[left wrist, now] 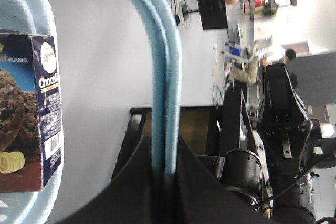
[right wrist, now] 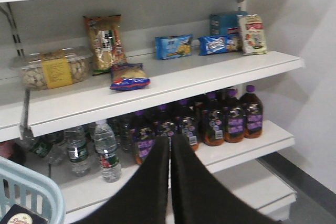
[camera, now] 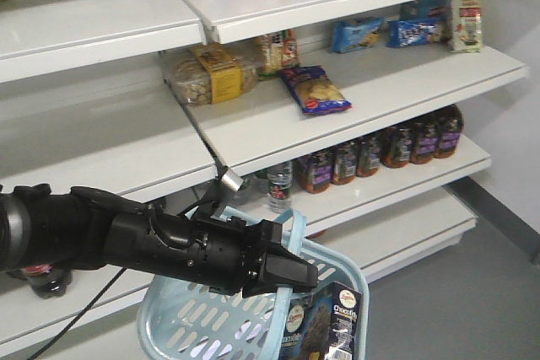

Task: Left arm holds basket, right arm returns cookies
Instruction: 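Drive up to the white shelves below the yellow bottled drinks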

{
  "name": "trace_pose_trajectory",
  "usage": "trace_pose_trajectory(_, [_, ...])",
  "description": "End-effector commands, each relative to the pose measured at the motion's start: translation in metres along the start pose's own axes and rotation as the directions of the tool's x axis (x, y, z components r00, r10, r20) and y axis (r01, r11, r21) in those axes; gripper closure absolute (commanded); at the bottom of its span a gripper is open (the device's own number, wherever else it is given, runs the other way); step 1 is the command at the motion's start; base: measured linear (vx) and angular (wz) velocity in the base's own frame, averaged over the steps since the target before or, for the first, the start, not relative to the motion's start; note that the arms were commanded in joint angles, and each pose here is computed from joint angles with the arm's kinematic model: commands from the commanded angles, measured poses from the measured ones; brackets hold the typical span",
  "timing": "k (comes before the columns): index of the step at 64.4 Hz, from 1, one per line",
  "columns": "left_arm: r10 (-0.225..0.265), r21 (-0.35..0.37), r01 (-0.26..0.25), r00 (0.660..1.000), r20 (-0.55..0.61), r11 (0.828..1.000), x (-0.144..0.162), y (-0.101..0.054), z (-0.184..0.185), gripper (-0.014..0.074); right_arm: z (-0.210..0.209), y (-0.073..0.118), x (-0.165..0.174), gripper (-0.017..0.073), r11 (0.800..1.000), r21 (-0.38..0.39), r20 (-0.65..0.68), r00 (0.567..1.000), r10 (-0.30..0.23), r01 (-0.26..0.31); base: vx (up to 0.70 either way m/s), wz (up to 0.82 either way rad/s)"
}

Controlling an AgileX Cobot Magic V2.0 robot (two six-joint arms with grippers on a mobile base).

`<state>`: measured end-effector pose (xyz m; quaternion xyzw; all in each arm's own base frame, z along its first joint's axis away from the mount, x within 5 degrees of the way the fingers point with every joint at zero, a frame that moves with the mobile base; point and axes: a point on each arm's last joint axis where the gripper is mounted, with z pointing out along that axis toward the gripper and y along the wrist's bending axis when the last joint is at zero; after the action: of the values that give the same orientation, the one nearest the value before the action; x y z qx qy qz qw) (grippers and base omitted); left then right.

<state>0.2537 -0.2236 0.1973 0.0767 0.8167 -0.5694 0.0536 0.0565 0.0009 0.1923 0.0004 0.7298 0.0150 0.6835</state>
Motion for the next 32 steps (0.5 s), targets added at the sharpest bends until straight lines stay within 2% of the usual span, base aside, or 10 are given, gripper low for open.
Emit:
trace_pose_trajectory(1, [0.036,0.127,-0.04,0.999,0.035,0.991,-0.0042,-0.0312,-0.0088,0.06,-0.0009,0.0007,-0.0064,0.0568,1.0,-0.008,0.081,0.997,-0.009,0.01,0.14,0.54])
trace_pose_trajectory(32, [0.036,0.127,-0.04,0.999,0.035,0.991,-0.0042,-0.0312,-0.0088,0.06,-0.0009,0.0007,-0.0064,0.0568,1.0,-0.008,0.081,0.997,-0.009,0.01,0.14,0.54])
